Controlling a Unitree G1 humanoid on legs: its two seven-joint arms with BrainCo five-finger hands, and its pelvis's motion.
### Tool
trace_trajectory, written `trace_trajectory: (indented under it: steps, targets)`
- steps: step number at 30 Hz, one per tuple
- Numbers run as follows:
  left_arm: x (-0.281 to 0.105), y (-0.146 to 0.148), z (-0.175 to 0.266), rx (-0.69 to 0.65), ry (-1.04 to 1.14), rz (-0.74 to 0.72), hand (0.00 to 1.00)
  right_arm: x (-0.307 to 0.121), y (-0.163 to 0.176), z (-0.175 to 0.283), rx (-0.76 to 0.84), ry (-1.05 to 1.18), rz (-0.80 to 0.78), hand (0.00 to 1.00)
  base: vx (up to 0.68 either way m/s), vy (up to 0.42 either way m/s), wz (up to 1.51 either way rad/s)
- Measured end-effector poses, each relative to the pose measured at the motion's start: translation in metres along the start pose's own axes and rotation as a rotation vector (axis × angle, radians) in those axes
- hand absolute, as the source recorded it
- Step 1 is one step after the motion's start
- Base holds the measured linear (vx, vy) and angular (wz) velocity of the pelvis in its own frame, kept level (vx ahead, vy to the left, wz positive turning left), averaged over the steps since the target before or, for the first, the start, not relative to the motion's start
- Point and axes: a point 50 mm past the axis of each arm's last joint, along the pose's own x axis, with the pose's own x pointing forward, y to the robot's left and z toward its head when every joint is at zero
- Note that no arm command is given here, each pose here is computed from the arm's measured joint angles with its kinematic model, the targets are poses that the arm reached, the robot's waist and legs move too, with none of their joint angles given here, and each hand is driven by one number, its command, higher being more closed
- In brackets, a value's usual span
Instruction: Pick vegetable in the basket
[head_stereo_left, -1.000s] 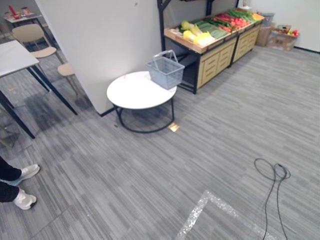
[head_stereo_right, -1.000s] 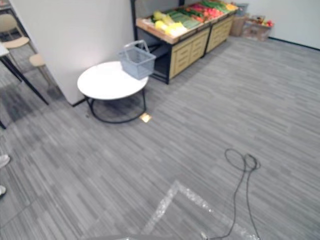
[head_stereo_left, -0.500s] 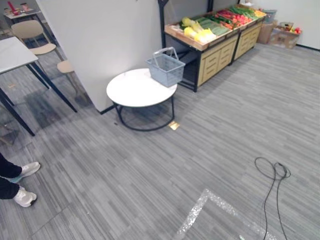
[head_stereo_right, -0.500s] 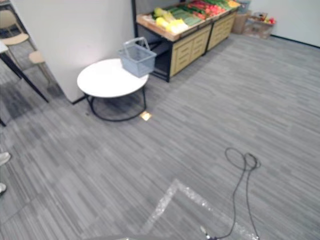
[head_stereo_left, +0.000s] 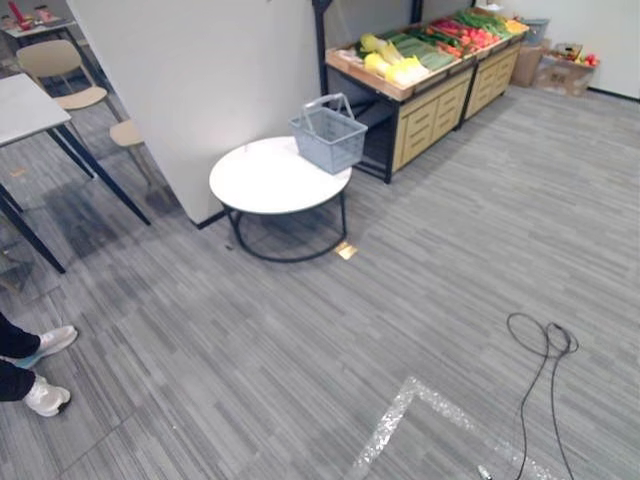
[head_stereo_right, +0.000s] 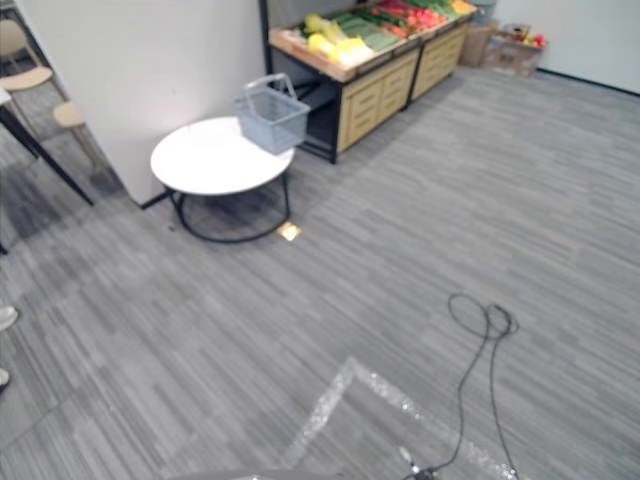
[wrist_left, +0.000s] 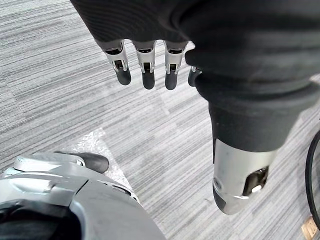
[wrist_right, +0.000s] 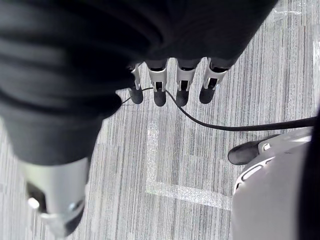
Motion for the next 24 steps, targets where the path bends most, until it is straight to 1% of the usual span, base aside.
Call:
trace_trajectory:
  steps: [14,17,19,21,22,24]
  targets:
    - [0.001,0.000,0.003,0.002,-0.006,0.000,0.00,0.001,0.001,0.002,0.008,-0.001,-0.010,0.00,0.00,0.000,0.00]
    - [0.003,-0.004,0.012,0.001,-0.029,-0.001,0.00,0.004,0.008,0.013,0.007,-0.026,-0.007,0.00,-0.02,-0.005,-0.04]
    - [0.005,-0.004,0.024,0.002,-0.059,0.000,0.00,0.006,0.019,0.024,0.009,-0.053,0.018,0.00,-0.05,-0.025,-0.08]
    - [0.008,-0.002,0.035,0.001,-0.088,0.014,0.00,0.007,0.027,0.026,0.013,-0.058,0.036,0.00,-0.07,-0.073,0.11]
    - [0.008,-0.002,0.038,-0.021,-0.098,0.017,0.00,0.007,0.027,0.026,0.011,-0.057,0.036,0.00,-0.07,-0.120,0.17]
    - [0.007,0.002,0.039,-0.109,-0.102,0.038,0.00,0.006,0.026,0.023,0.010,-0.051,0.032,0.00,-0.01,-0.106,0.10]
